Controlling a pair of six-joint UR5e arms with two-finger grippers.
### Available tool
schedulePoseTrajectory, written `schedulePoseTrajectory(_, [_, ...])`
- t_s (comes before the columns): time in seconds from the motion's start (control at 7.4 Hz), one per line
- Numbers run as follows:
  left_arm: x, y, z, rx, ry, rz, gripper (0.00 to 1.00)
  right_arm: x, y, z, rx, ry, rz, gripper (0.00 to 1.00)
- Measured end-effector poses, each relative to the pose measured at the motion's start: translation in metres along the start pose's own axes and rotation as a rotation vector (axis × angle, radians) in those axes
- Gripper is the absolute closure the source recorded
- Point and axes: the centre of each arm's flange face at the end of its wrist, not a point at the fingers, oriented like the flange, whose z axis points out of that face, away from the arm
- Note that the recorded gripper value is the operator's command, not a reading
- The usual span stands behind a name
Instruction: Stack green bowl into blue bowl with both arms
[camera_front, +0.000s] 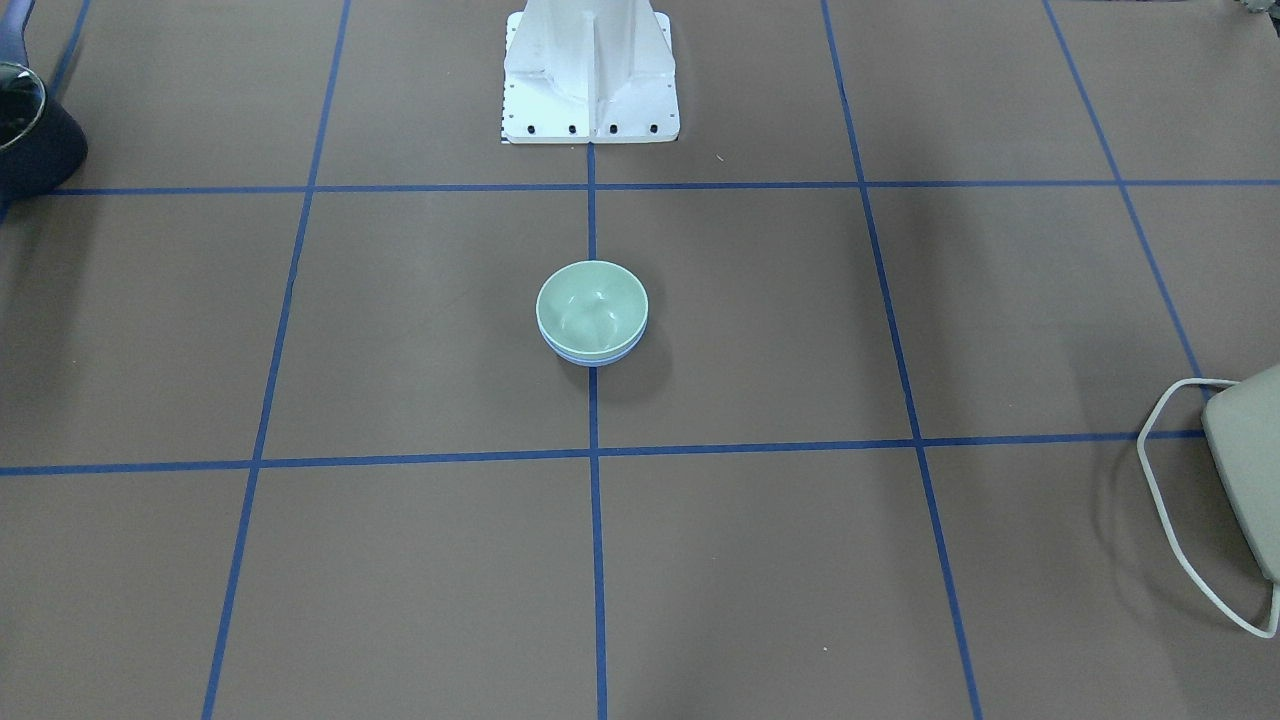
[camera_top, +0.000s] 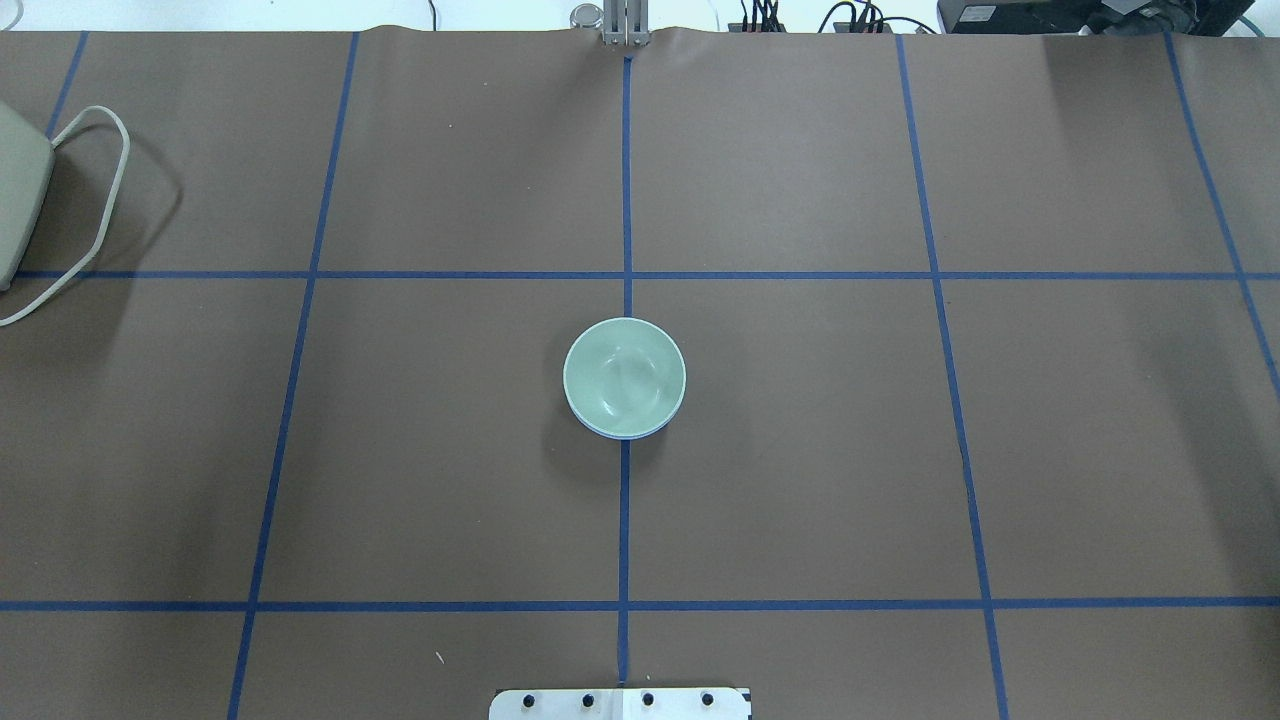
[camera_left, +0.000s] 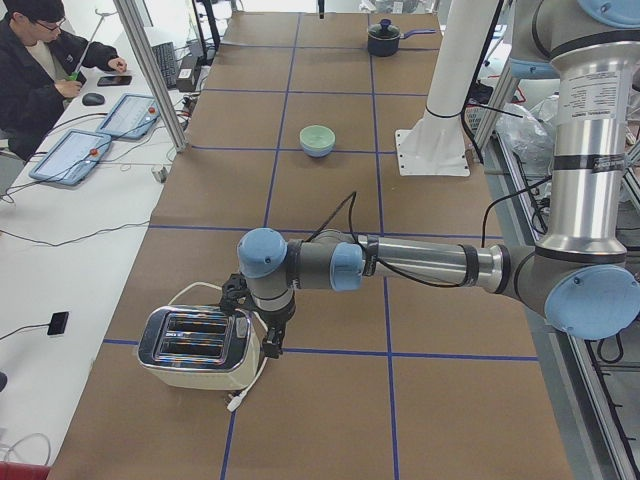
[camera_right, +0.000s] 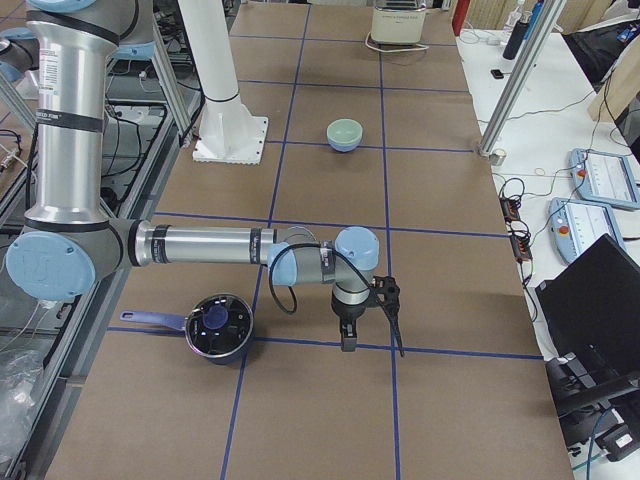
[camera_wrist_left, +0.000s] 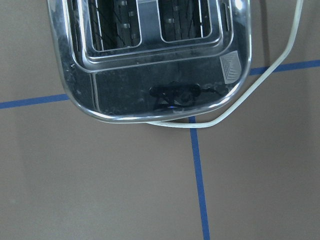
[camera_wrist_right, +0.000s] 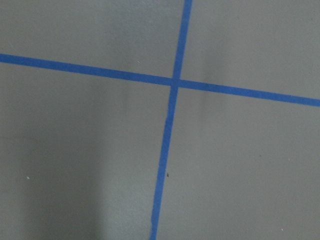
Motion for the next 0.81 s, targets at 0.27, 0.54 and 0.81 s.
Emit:
schedulePoseTrajectory(0.27, [-0.0004,0.0023,0.0009,0.001,0.000,0.005,0.02,0.0137,0.0079,-0.0067,0.014,0.006,0.027,0.00])
schedulePoseTrajectory(0.54, [0.0003,0.0028,0.0008,0.003,0.002,0.011,0.02,0.0159,0.0093,-0.0078,0.017,0.007,0.033,0.00])
schedulePoseTrajectory(0.81, [0.0009,0.0025,0.0004,0.007,0.002,0.015,0.02,0.0154,0.0089,-0.0087,0.019,0.005,0.034,0.00])
